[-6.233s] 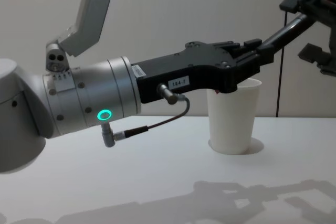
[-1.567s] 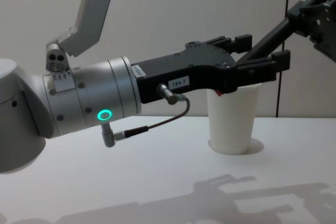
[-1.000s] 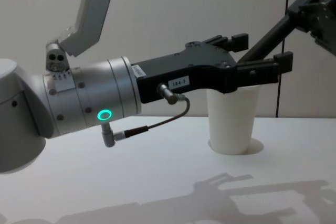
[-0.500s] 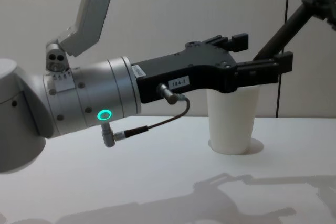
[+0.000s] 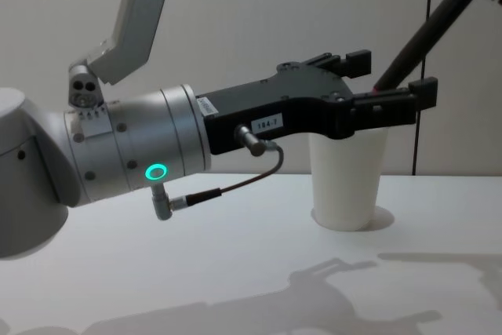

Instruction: Place the pen into the pen holder.

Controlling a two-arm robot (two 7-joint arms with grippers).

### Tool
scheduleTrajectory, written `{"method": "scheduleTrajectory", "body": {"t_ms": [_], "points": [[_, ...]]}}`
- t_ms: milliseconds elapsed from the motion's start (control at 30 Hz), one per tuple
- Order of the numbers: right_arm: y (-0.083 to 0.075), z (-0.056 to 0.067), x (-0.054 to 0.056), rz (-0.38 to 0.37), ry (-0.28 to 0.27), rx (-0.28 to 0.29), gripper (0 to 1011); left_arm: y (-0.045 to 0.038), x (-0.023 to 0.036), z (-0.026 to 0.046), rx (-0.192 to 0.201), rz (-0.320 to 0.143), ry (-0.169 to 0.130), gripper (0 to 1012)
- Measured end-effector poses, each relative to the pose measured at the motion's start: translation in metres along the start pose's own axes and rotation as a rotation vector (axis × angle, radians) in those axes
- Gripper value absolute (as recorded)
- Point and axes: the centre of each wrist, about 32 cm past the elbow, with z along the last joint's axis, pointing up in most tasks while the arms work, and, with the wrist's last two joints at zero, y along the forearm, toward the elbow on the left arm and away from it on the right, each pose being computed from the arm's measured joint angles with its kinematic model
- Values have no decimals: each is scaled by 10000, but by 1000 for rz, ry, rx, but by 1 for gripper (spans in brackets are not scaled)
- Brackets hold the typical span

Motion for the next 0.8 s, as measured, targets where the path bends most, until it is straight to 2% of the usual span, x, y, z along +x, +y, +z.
{"method": "scheduleTrajectory", "body": {"t_ms": [400, 800], "points": [[245, 24, 95, 27, -51, 42, 190, 0, 0, 0, 0, 0, 0, 1003], [407, 20, 209, 10, -103, 43, 190, 0, 0, 0, 0, 0, 0, 1003]]}}
